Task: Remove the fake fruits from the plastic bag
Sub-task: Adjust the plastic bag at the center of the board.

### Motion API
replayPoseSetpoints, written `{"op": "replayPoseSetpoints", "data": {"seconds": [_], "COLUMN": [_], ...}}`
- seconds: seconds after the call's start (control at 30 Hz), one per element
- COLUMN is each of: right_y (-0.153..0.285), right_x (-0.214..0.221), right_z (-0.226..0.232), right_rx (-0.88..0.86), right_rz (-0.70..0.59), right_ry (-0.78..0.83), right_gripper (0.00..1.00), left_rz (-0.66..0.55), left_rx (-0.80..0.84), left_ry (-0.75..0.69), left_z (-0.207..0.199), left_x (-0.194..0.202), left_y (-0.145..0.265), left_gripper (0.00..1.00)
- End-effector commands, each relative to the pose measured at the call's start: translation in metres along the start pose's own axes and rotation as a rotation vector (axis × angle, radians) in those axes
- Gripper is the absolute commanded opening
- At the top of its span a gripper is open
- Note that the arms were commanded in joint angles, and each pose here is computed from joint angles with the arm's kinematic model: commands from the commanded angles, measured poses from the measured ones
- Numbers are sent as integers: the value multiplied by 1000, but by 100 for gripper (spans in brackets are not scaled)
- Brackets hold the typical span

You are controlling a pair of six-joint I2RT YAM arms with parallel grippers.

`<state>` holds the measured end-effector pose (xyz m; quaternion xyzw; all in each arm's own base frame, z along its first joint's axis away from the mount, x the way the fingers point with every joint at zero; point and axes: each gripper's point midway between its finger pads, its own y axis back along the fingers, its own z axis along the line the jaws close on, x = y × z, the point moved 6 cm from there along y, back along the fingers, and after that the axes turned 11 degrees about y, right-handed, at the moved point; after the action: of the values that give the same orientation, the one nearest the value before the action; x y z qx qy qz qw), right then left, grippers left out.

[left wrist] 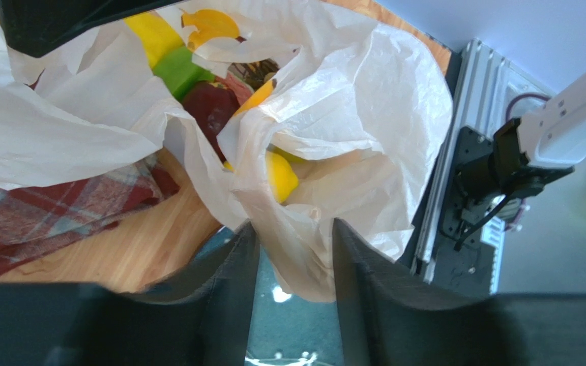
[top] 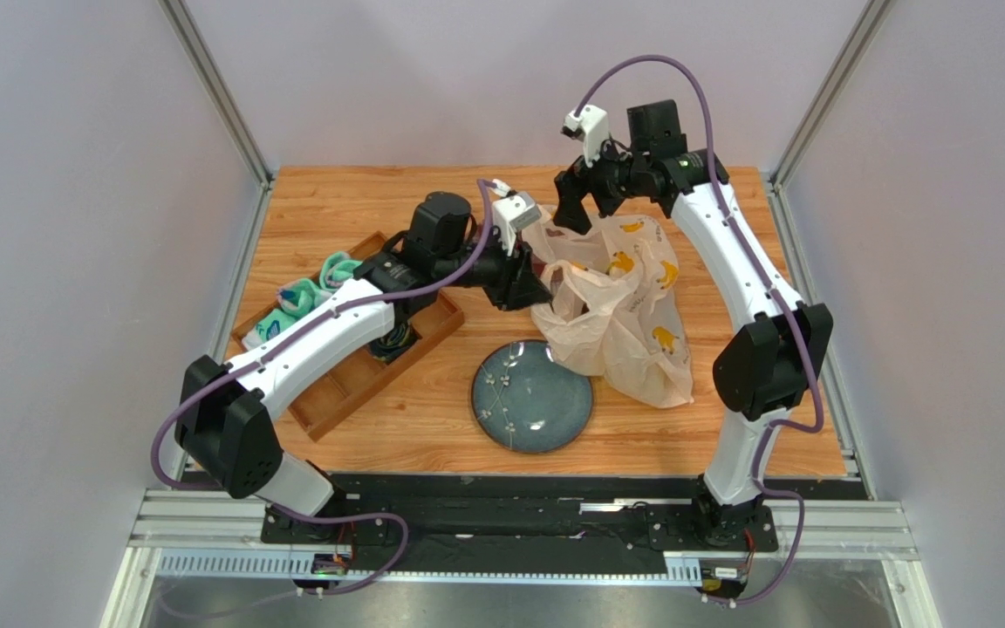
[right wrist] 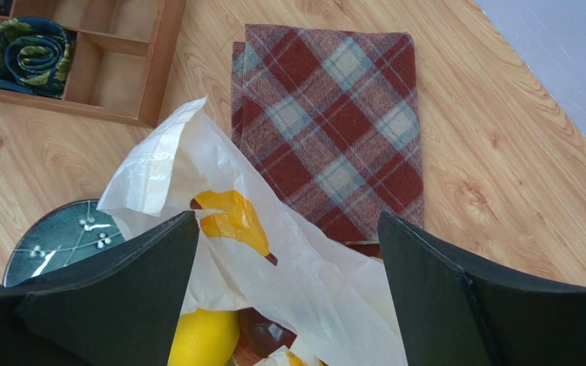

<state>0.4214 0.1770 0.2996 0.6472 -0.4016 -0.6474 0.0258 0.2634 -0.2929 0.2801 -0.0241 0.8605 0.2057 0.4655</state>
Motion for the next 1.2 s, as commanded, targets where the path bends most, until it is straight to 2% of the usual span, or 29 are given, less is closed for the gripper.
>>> {"op": "replayPoseSetpoints", "data": {"seconds": [0.0,0.07,0.1,0.13,0.2,0.23,0.37,0.4,0.47,0.5,0.53,0.63,0.77,0.8,0.87,0.9,0.93,0.97,1.03,1.07,1.17], "right_y": [-15,-35,-41,-41,-34,-28,35,62,97,134,152,220,261,270,269,266,243,249,232,210,188], "right_x": [10,23,29,28,16,10,-33,-40,-49,-60,-62,-68,-45,-42,-8,11,50,63,110,157,221], "right_z": [5,-5,-14,-22,-50,-59,-107,-123,-140,-150,-155,-157,-131,-121,-90,-80,-67,-43,-9,23,80], "right_rx": [27,56,97,130,221,253,474,556,670,769,818,966,1015,1026,1012,1001,942,948,884,801,695], "right_rz": [78,128,162,170,139,110,-26,-69,-114,-169,-187,-228,-179,-173,-110,-72,15,38,138,227,362], "right_ry": [84,62,47,24,-9,-43,-12,-3,-1,14,18,42,34,47,12,-13,-72,-90,-194,-265,-397], "right_gripper": [91,70,57,34,15,0,0,0,0,0,0,0,0,0,0,0,0,0,0,0,0], "left_rz": [-36,-24,-25,-29,-41,-54,-128,-174,-229,-273,-296,-376,-398,-373,-306,-239,-170,-102,-5,65,180], "left_rx": [25,12,8,-18,-49,-78,-92,-77,-49,-33,-23,29,99,138,186,224,239,238,252,248,251], "left_ry": [-73,-76,-98,-107,-154,-165,-194,-226,-260,-286,-298,-354,-405,-409,-398,-376,-334,-341,-310,-294,-290], "left_z": [-6,-4,-4,-1,2,5,6,2,-4,-7,-10,-23,-41,-46,-56,-55,-57,-51,-49,-40,-35], "left_x": [-17,-15,-18,-21,-33,-39,-93,-118,-143,-164,-174,-204,-217,-213,-198,-180,-162,-137,-100,-69,-16], "left_y": [1,1,1,2,1,1,-10,-15,-21,-25,-27,-30,-24,-23,-18,-23,-27,-31,-39,-42,-49], "left_gripper": [26,6,0,0,0,0,0,0,0,0,0,0,0,0,0,0,0,0,0,0,0]}}
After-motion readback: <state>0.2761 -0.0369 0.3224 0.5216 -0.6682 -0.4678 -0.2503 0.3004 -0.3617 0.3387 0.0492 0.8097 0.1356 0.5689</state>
